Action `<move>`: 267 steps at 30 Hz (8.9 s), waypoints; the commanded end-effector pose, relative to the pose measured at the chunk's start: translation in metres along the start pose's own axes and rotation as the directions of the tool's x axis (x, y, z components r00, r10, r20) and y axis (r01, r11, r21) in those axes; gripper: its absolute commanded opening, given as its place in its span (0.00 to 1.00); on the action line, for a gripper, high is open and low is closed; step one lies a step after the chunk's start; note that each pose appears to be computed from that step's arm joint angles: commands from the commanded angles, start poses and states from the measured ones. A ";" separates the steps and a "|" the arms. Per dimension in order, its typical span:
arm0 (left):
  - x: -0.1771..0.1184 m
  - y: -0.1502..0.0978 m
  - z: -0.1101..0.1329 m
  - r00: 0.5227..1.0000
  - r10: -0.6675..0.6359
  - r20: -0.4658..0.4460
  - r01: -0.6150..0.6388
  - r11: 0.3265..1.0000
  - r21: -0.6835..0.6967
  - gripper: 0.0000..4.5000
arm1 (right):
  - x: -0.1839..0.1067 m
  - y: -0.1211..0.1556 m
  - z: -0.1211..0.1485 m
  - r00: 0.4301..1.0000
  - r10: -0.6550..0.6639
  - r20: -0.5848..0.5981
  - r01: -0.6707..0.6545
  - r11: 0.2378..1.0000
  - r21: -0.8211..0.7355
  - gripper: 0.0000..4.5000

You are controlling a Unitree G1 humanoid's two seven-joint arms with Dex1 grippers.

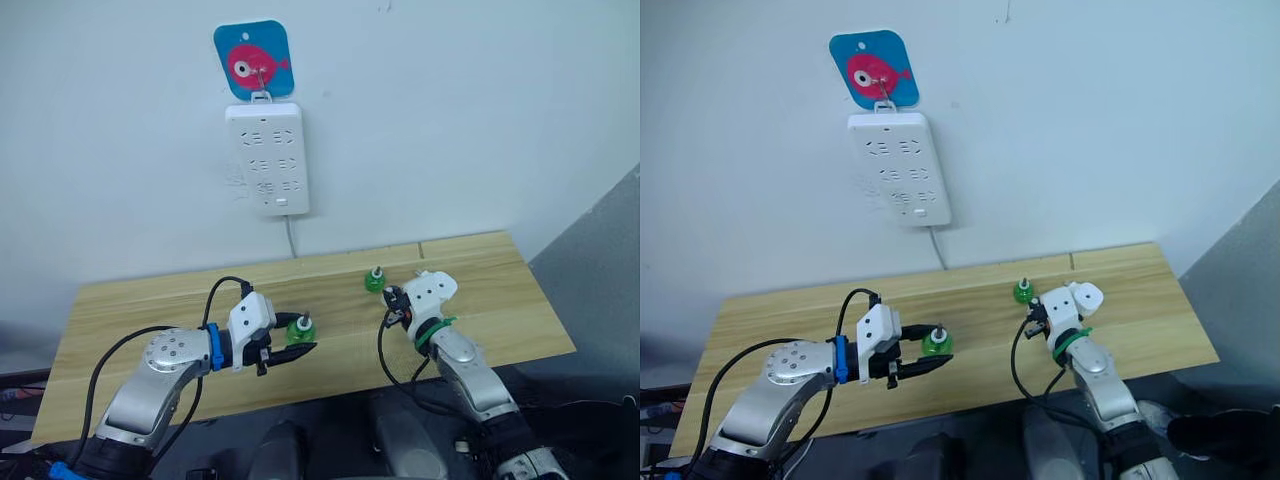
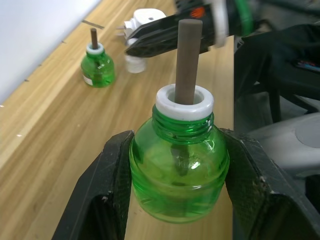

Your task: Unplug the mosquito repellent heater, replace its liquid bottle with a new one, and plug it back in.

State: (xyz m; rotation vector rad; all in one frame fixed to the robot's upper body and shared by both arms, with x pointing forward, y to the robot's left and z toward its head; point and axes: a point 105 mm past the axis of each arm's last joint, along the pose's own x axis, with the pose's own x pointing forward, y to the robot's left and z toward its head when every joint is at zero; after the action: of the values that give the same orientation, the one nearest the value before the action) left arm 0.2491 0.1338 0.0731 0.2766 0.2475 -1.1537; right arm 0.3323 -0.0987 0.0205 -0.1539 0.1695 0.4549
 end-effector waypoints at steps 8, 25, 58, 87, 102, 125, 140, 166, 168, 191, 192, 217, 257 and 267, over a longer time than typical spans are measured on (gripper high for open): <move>-0.006 0.004 0.012 1.000 0.011 0.019 -0.012 0.999 0.038 0.50 | -0.002 -0.012 0.010 0.995 -0.058 0.080 0.056 0.998 0.027 0.58; 0.033 0.001 0.058 0.966 -0.207 0.157 0.176 0.966 0.192 0.50 | -0.090 0.071 0.135 0.740 0.670 0.060 -0.653 0.737 -0.175 1.00; 0.047 0.006 0.095 0.908 -0.276 0.315 0.195 0.944 0.266 0.50 | -0.080 0.059 0.146 0.734 0.676 0.065 -0.657 0.731 -0.182 0.18; 0.031 0.020 0.161 0.775 -0.069 0.628 0.489 0.694 -0.528 1.00 | -0.103 0.001 0.219 0.790 0.287 0.542 -0.605 0.508 0.614 0.18; 0.035 0.016 0.181 0.712 -0.039 0.701 0.582 0.591 -0.559 1.00 | -0.103 0.010 0.219 0.784 0.289 0.549 -0.620 0.417 0.665 0.18; 0.046 0.013 0.182 0.705 -0.011 0.709 0.593 0.557 -0.581 1.00 | -0.101 0.018 0.225 0.772 0.305 0.558 -0.635 0.408 0.656 0.18; 0.048 0.016 0.180 0.685 0.023 0.728 0.613 0.521 -0.594 0.54 | -0.103 0.020 0.222 0.771 0.308 0.558 -0.637 0.401 0.658 0.18; 0.030 0.041 0.138 0.797 0.131 0.590 0.416 0.588 -0.693 0.53 | -0.104 -0.054 0.127 0.981 0.188 -0.045 -0.159 0.917 0.367 1.00; 0.028 0.043 0.127 0.829 0.143 0.540 0.352 0.617 -0.704 0.53 | -0.104 -0.058 0.113 0.965 0.202 -0.170 -0.163 0.963 0.214 1.00; 0.018 0.023 0.076 0.916 0.205 0.345 0.085 0.742 -0.665 0.53 | -0.014 -0.128 0.015 0.724 0.069 -0.686 -0.257 0.950 -0.177 1.00; 0.018 0.022 0.076 0.915 0.207 0.346 0.084 0.743 -0.664 0.53 | -0.012 -0.127 0.014 0.724 0.072 -0.686 -0.257 0.951 -0.171 1.00; 0.023 0.019 0.066 0.927 0.162 0.339 0.102 0.760 -0.642 0.53 | -0.009 -0.124 0.025 0.750 0.140 -0.646 -0.300 0.943 -0.144 0.65; -0.015 0.009 0.153 0.820 -0.326 0.470 0.519 0.769 -0.372 0.53 | -0.142 0.028 0.196 0.730 0.619 0.291 -0.667 0.549 0.504 0.65; -0.011 0.003 0.153 0.808 -0.352 0.472 0.545 0.750 -0.374 0.53 | -0.140 0.033 0.194 0.728 0.621 0.290 -0.665 0.539 0.516 0.65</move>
State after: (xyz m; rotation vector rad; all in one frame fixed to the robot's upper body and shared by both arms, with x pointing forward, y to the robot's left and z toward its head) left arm 0.2625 0.0958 0.2105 -0.5277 0.3058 -1.5123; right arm 0.2255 -0.0951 0.2239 0.5792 0.3322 1.0942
